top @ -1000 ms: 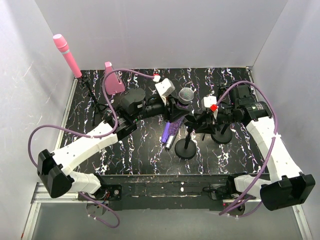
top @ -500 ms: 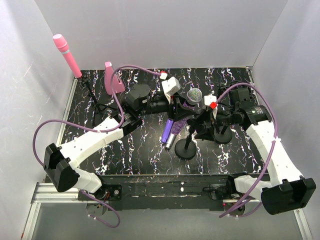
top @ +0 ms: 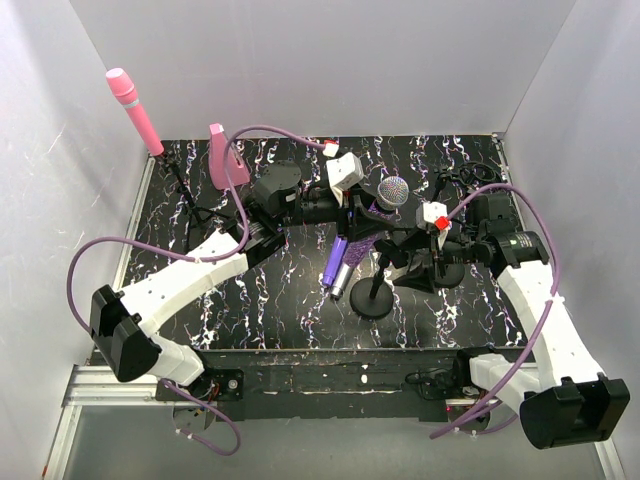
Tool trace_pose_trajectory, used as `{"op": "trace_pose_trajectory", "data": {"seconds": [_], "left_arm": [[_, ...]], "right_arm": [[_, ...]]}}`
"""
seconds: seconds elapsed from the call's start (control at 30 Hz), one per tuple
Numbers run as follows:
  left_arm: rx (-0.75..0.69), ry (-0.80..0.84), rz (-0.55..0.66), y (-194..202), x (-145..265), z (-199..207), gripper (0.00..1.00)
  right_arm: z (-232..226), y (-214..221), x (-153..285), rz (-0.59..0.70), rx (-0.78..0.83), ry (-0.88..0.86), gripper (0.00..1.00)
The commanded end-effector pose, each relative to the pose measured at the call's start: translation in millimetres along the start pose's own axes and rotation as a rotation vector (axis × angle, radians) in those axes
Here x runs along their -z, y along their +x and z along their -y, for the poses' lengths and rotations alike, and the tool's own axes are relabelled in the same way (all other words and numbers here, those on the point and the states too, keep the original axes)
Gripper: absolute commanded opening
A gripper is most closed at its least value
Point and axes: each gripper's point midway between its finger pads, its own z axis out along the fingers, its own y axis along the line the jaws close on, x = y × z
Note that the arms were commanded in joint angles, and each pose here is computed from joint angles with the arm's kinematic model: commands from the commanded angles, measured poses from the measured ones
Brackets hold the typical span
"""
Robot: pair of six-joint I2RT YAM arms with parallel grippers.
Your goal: Attach the microphones to the stand
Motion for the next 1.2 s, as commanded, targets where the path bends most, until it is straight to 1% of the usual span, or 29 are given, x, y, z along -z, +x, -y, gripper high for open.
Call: {"op": "trace_pose_trajectory", "data": {"seconds": [0.0, 0.23, 0.4, 0.47, 0.57, 0.7, 0.73, 0.77, 1.0, 1.1, 1.17], "left_arm": [[-0.084, 0.028, 0.065, -35.7, 3.6, 9.2, 0.0], [-0.09, 0.04, 0.047, -33.2, 3.8, 10.8, 0.0], [-0.105, 0.062, 0.034, -33.7, 3.0, 13.1, 0.0], [-0.099, 0.069, 0.025, -31.9, 2.1, 13.7, 0.0], [-0.127, 0.093, 0.015, -29.1, 0.6, 15.1, 0.0], [-0.126, 0.125, 0.004, -27.1, -4.6, 16.1, 0.0], [-0.129, 0.136, 0.005, -28.2, -5.9, 16.9, 0.0], [-0.106, 0.145, -0.021, -21.2, -6.5, 17.4, 0.0], [-0.07, 0.218, -0.03, -14.6, -20.2, 19.3, 0.0], [-0.017, 0.242, -0.051, -4.0, -24.4, 20.4, 0.0], [-0.011, 0.253, -0.042, -2.4, -27.2, 20.9, 0.0]], "right_arm": [[0.6, -10.2, -7.1, 0.098, 0.051, -0.054, 0.86], [5.5, -9.7, -12.4, 0.136, 0.046, -0.075, 0.82], [7.2, -8.0, -14.5, 0.148, 0.028, -0.077, 0.73], [7.5, -8.2, -14.5, 0.148, 0.029, -0.077, 0.67], [6.1, -8.1, -14.2, 0.147, 0.023, -0.078, 0.56], [3.3, -8.9, -13.5, 0.149, 0.021, -0.085, 0.35], [3.1, -8.5, -13.5, 0.147, 0.018, -0.085, 0.31], [3.4, -8.5, -13.2, 0.144, 0.018, -0.081, 0.29], [2.3, -7.8, -13.3, 0.142, -0.002, -0.083, 0.14], [3.0, -7.8, -13.1, 0.139, -0.01, -0.078, 0.1], [1.7, -7.7, -13.1, 0.141, -0.014, -0.081, 0.09]]}}
